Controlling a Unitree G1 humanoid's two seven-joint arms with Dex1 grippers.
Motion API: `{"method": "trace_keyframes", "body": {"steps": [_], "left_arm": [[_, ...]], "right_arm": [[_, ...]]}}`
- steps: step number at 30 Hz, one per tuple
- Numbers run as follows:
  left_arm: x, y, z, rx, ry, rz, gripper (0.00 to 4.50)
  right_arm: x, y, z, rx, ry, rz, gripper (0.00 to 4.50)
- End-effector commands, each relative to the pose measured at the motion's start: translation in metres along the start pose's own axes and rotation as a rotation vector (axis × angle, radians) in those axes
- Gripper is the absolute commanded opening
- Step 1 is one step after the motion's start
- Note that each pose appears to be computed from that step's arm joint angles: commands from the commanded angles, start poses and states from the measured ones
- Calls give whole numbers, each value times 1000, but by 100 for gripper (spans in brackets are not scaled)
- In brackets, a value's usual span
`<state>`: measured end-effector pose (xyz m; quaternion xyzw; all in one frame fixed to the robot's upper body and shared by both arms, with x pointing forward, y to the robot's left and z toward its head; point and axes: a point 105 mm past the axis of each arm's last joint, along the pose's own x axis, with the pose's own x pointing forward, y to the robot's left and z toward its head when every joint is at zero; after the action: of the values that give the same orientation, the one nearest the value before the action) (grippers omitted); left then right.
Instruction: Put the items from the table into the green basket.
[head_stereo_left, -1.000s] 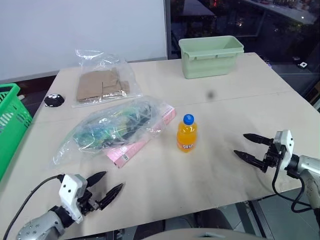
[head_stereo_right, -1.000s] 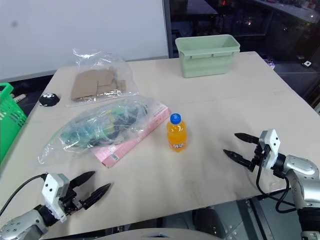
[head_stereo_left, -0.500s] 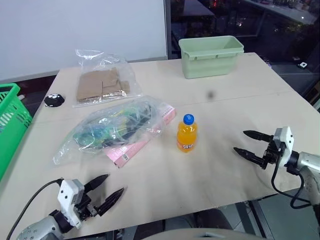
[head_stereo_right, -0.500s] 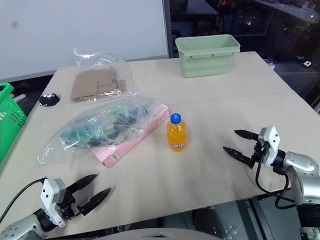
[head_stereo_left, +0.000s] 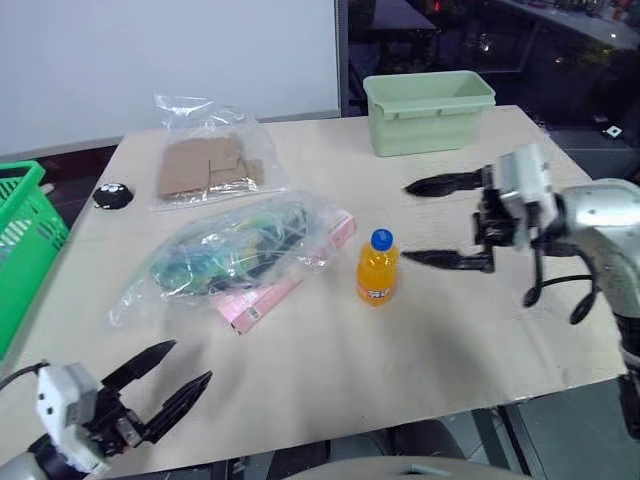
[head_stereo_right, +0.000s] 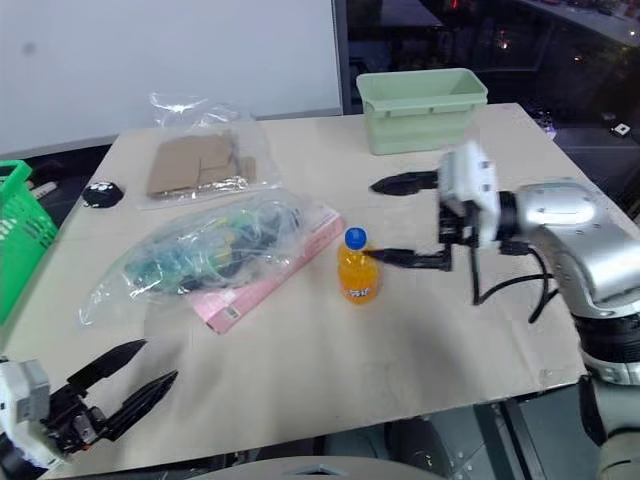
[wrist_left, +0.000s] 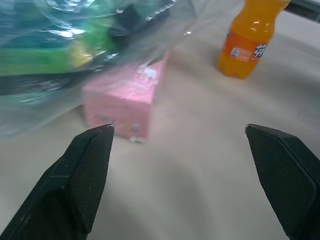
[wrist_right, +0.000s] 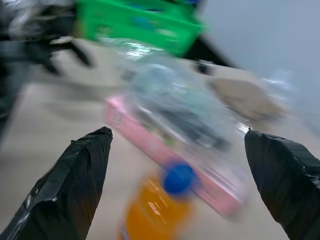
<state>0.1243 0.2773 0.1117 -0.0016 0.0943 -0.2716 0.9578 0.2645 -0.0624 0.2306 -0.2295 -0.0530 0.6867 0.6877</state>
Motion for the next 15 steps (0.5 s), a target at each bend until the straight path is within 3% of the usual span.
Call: {"method": "trace_keyframes", "body": {"steps": [1,5,11,15], "left_arm": [[-14,4,20,63,-18,29,437],[-31,12,31,110,-31,137,437],[-55,11,39,116,-64,255,437],[-62,3,41,95,-90,270,437]], "right_arm": [[26,-6,0,-177,141,70,450],[54,-13,8,-258,152,120,450],[75,-34,-21,-361,423,33,450],[84,-47,-21,-395,473,-26,450]]}}
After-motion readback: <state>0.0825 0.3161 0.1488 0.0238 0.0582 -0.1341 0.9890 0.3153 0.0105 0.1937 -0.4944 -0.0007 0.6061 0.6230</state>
